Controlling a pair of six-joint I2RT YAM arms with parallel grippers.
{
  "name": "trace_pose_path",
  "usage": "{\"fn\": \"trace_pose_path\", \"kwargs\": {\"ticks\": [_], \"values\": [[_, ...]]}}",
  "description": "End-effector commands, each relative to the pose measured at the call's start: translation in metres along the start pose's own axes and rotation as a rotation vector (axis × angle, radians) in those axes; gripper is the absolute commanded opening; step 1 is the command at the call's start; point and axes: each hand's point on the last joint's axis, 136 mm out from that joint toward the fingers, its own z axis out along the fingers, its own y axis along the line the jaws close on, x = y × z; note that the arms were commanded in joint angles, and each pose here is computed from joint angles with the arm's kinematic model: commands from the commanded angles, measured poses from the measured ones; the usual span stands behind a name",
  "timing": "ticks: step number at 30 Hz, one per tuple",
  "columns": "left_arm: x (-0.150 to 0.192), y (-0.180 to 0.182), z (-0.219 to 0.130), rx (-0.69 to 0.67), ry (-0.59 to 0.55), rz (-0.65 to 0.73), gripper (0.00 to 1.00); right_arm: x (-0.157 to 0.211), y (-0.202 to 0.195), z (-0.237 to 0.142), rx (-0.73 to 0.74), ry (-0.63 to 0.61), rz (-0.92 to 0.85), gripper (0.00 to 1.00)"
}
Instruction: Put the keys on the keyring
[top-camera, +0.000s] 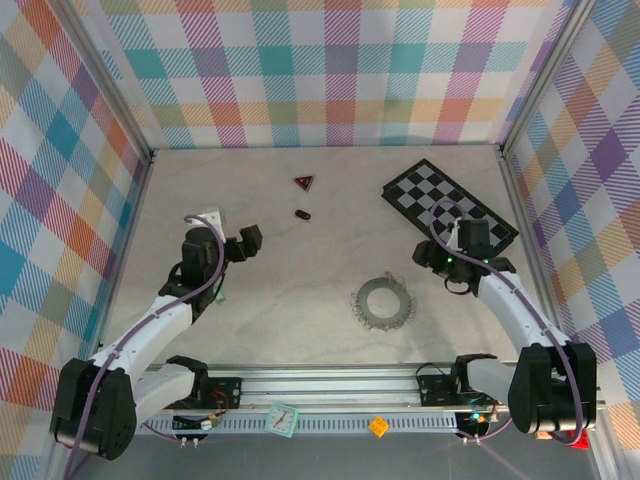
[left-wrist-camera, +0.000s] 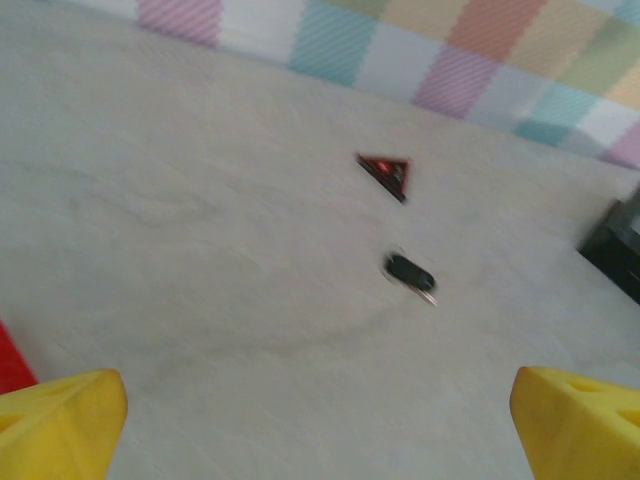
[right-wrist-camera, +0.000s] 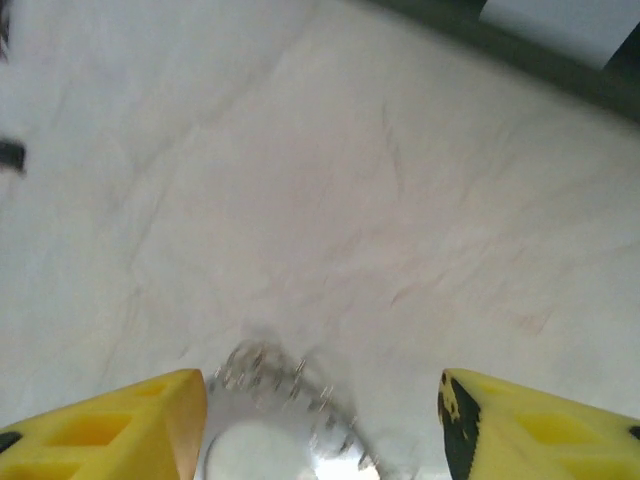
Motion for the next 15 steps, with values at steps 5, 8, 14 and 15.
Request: {"fn": "trace_pose_path", "kwargs": {"ticks": [5, 8, 14, 15], "values": [[0.051, -0.047, -0.005, 0.119, 0.135, -0.081, 0.97, 0.051, 0.052, -0.002, -0.006, 0.230, -0.213, 0.55], [0.062, -0.061, -0.002, 0.145, 0.168, -0.094, 0.97, 0.065, 0.070, 0.002, -0.013, 0.298, -0.328, 0.54], [0.068, -0.062, 0.002, 0.117, 0.165, -0.163, 0.98, 0.093, 0.096, 0.014, 0.037, 0.442, -0.524, 0.51], [0.068, -0.059, 0.002, 0.104, 0.162, -0.174, 0.98, 0.098, 0.098, 0.017, 0.058, 0.463, -0.559, 0.51]]}}
